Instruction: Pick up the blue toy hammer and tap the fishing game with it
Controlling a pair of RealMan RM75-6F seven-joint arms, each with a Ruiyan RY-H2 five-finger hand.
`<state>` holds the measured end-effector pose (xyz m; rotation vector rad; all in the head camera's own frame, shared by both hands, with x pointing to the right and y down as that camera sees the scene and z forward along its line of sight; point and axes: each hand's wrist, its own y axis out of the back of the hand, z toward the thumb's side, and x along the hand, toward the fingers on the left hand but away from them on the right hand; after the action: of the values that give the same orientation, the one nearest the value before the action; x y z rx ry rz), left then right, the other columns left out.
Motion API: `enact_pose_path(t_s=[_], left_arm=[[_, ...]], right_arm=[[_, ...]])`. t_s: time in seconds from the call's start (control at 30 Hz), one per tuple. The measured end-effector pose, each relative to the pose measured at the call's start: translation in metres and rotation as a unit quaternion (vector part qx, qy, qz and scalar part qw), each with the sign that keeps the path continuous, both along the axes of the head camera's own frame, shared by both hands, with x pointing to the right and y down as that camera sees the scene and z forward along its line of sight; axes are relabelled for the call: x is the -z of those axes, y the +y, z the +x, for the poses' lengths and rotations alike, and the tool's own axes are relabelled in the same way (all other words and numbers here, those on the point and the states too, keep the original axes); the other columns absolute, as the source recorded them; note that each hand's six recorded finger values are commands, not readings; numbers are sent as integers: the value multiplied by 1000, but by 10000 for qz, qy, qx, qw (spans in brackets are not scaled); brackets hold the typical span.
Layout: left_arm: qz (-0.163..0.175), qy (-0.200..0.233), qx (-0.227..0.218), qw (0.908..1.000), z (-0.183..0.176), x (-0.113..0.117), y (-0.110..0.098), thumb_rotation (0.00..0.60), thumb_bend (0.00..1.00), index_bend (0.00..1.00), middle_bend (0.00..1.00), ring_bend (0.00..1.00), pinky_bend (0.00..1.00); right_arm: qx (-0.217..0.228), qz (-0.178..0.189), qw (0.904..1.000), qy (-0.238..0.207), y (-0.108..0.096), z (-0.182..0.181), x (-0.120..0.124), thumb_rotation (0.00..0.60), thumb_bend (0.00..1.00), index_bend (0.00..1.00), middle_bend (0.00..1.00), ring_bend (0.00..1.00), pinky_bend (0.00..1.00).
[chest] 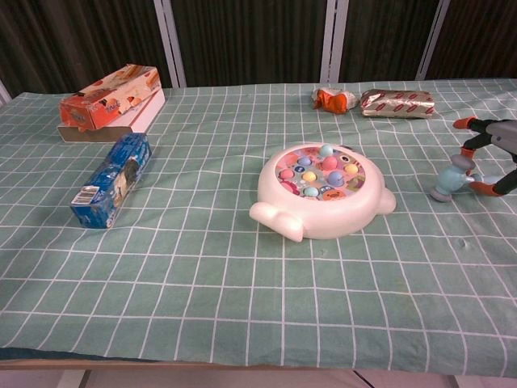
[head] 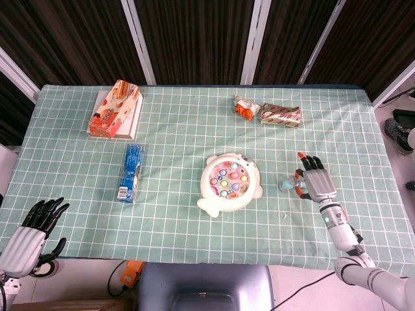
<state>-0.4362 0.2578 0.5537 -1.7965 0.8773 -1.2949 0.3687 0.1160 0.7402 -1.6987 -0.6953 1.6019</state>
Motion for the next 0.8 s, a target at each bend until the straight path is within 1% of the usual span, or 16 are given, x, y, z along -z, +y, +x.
enact_pose_path(t_s=[0.67, 0.8], left_arm=[[-9, 25, -12, 10000, 0, 0, 0, 600, 408, 0, 0, 0, 0], [-11, 29, -16, 10000, 0, 0, 0, 600, 408, 0, 0, 0, 0]], right_arm=[[-12, -6, 10000, 17, 1, -1, -2, 600, 535, 630, 0, 0, 157], [0, -4, 10000, 27, 1, -2, -3, 600, 540, 659, 8, 0, 174]])
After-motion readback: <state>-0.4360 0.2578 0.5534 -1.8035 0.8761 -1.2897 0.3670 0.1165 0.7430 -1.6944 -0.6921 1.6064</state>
